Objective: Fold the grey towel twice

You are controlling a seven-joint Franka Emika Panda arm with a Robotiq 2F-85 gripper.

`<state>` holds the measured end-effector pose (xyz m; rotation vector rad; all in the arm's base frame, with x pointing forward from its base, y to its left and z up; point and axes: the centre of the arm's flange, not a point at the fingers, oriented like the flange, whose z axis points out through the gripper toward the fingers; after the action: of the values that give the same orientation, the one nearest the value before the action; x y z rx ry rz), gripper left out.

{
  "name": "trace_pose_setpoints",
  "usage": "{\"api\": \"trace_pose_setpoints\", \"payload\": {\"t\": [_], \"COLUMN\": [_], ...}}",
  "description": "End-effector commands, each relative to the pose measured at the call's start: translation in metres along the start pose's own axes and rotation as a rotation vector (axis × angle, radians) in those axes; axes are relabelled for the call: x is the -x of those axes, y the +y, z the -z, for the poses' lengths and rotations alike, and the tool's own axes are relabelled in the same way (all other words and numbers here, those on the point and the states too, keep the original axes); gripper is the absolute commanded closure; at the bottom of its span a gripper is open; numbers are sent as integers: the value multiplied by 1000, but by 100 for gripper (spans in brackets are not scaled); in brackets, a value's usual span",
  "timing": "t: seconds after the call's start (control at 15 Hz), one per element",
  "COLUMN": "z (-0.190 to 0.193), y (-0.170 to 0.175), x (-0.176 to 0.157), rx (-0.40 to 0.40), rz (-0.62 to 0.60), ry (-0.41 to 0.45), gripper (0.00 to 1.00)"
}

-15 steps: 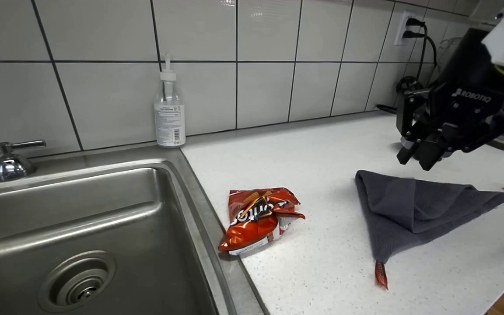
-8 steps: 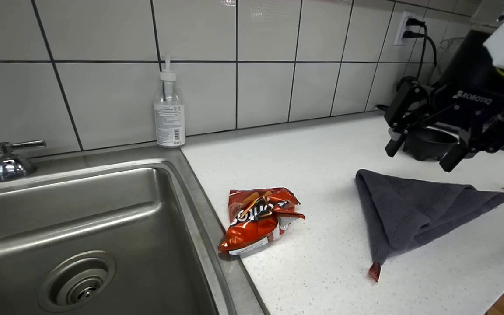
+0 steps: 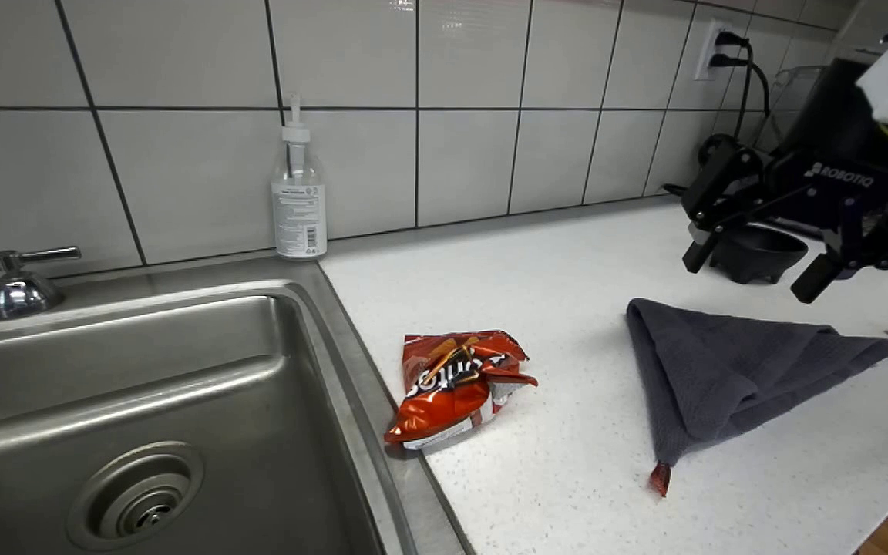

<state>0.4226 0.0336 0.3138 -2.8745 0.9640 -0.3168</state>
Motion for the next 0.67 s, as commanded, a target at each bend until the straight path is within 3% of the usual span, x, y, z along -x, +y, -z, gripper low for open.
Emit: {"api": "trace_pose_setpoints", "payload": {"t": [0.0,0.6], "z": [6,12], "y": [15,43], "x": [-9,-33], "rx": [8,21], "rz": [6,33], "ry": [-28,-70], "gripper": [0,0]}}
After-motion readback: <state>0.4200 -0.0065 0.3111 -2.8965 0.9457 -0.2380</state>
